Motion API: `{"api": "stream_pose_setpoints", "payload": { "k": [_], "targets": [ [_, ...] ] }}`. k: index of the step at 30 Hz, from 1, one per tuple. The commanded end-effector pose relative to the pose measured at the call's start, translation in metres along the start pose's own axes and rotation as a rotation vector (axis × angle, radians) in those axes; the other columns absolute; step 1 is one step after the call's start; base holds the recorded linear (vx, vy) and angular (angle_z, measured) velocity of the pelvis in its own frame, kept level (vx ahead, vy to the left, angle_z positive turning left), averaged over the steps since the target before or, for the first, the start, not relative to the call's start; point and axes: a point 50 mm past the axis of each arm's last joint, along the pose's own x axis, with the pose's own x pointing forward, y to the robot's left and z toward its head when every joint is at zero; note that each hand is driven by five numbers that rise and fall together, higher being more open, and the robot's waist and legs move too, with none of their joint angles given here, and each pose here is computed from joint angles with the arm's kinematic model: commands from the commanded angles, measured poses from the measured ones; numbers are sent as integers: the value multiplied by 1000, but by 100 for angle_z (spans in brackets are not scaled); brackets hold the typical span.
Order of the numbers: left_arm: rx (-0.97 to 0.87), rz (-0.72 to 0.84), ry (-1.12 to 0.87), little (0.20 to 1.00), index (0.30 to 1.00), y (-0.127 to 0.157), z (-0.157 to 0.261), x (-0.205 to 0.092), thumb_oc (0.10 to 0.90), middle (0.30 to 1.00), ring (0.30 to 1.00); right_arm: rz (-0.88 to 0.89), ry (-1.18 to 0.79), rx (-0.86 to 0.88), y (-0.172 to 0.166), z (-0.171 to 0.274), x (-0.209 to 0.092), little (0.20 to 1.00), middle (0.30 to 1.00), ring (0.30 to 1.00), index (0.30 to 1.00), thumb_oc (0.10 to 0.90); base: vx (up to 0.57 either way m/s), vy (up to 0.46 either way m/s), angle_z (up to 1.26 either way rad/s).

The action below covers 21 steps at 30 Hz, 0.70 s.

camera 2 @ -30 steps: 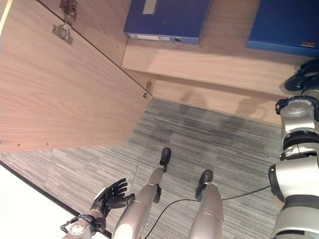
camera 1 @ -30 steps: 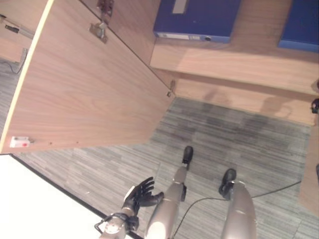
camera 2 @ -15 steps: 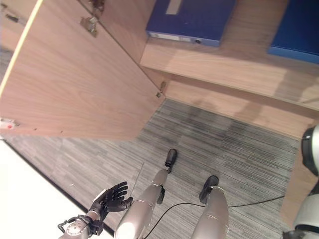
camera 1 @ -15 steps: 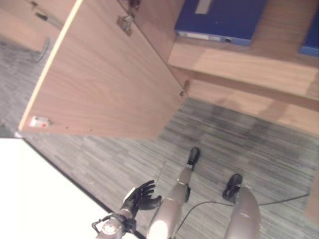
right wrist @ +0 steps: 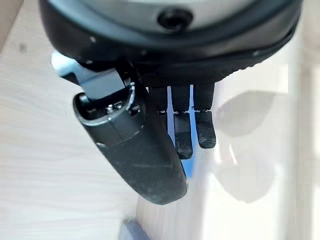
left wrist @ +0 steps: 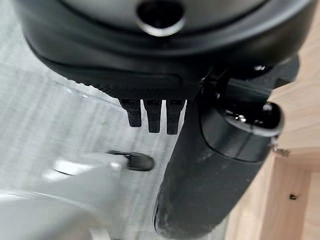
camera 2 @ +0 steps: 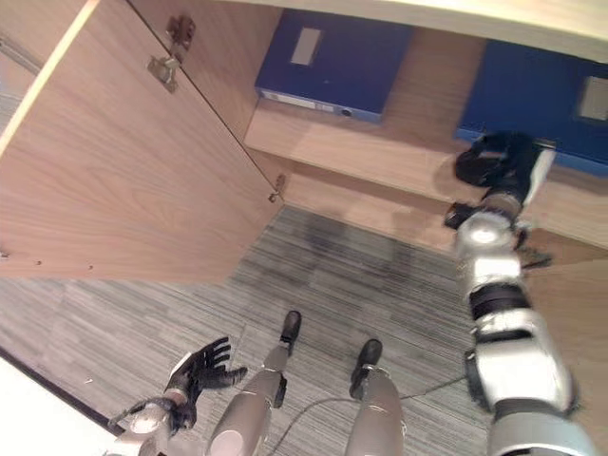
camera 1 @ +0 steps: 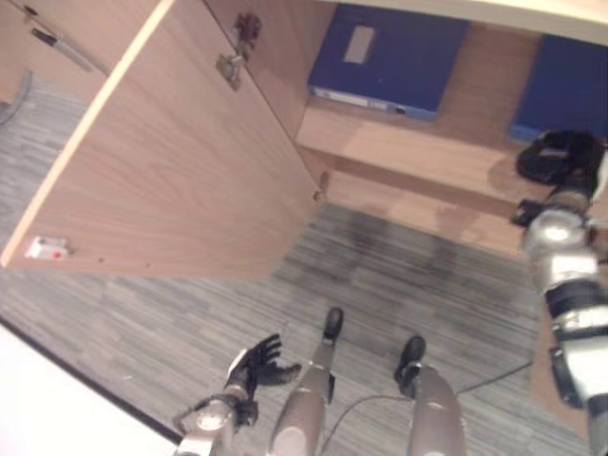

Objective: Put the empty folder in the office cabinet

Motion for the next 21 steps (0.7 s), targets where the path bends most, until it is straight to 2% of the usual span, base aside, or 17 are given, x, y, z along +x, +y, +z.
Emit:
{"api": "stream_pose_setpoints", "payload": {
  "k": [1, 3, 4, 5, 10, 16, 21],
  "targets": [
    [2, 35, 44, 900, 900, -5, -10, 2, 800, 900, 900, 14, -223, -26, -4, 23, -9, 900, 900, 900, 900, 800, 59, 25, -28],
    [-10, 47, 49, 900, 900, -6, -10, 4, 800, 900, 900, 102, -169, -49, 6, -7, -37, 900, 900, 900, 900, 800, 69, 49, -27],
    [-25, 62, 54, 900, 900, -7, -9, 6, 800, 900, 900, 188, -137, -75, 11, -26, -61, 900, 900, 900, 900, 800, 55, 46, -30],
    [-25, 63, 56, 900, 900, -6, -10, 5, 800, 900, 900, 190, -135, -76, 11, -27, -62, 900, 900, 900, 900, 800, 55, 48, -39],
    [-71, 105, 97, 900, 900, -3, -21, 4, 800, 900, 900, 407, -56, -178, 3, -64, -106, 900, 900, 900, 900, 800, 77, 42, -31],
    [-91, 152, 138, 900, 900, 0, -34, -1, 800, 900, 900, 556, 88, -293, -8, -102, -136, 900, 900, 900, 900, 800, 49, 28, -13],
    [-118, 188, 128, 900, 900, 1, -35, -3, 800, 900, 900, 615, 159, -309, -12, -117, -155, 900, 900, 900, 900, 800, 27, 7, 16]
  ]
}}
